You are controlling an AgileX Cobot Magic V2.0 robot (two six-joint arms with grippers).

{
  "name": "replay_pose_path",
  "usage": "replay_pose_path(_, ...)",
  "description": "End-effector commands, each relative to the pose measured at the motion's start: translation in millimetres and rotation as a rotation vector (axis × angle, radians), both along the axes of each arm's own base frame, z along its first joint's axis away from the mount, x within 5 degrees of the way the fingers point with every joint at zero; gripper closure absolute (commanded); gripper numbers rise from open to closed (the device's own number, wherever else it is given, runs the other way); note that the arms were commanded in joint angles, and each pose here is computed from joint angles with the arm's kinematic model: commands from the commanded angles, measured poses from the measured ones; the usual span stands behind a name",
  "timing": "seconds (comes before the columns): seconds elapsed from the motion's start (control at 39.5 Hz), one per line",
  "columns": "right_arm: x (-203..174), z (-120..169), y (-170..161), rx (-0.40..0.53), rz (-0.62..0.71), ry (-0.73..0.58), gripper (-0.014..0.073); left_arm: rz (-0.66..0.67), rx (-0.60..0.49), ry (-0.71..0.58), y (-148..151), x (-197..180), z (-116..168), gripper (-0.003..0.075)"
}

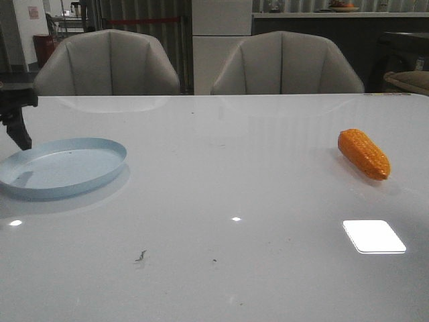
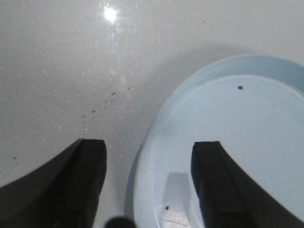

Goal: Place corn on plate with both arms
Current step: 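Lower the left gripper to the light blue plate rim and grasp it, then slide the light blue plate toward the table center with the left gripper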

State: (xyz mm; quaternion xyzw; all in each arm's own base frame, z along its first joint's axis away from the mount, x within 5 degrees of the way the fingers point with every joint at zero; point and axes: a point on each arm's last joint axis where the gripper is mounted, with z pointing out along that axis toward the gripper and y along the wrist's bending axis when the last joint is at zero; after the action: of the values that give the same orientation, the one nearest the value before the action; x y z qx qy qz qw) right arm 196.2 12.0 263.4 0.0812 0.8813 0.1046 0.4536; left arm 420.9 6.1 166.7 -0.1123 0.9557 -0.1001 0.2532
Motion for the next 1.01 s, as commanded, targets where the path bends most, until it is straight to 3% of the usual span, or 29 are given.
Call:
replay_pose_path(0.0,5.2,17.0,-1.2,0.007,-0.022,-0.094,0.0046,0.033,-0.017,-0.097,-0.6,7.7,23.0,0.0260)
replay_pose_path(0.2,5.2,17.0,-1.2,0.007,-0.022,-0.094,0.0046,0.034,-0.017,-0.082,-0.4,9.1,15.2,0.0296)
replay_pose_path(0.28,5.2,17.0,-1.2,0.007,-0.022,-0.094,0.0046,0.034,-0.017,-0.082,-0.4,9.1,15.2,0.0397)
replay_pose_path(0.4,5.2,17.0,-1.2,0.007,-0.022,-0.094,0.0046,0.032,-0.018,-0.077,-0.6,8.7,15.0,0.0640)
replay_pose_path(0.53,5.2,17.0,-1.2,0.007,-0.022,-0.094,0.0046,0.046,-0.042,-0.088,-1.6,11.0,18.6,0.0614)
replay_pose_path(0.71,5.2,17.0,-1.2,0.007,-0.022,-0.094,0.0046,0.063,-0.113,-0.176,-5.1,27.4,55.4,0.0627)
replay_pose_path(0.99,5.3,16.8,-1.2,0.007,-0.022,-0.093,0.0046,0.032,-0.400,-0.242,-36.0,42.2,121.9,0.0627)
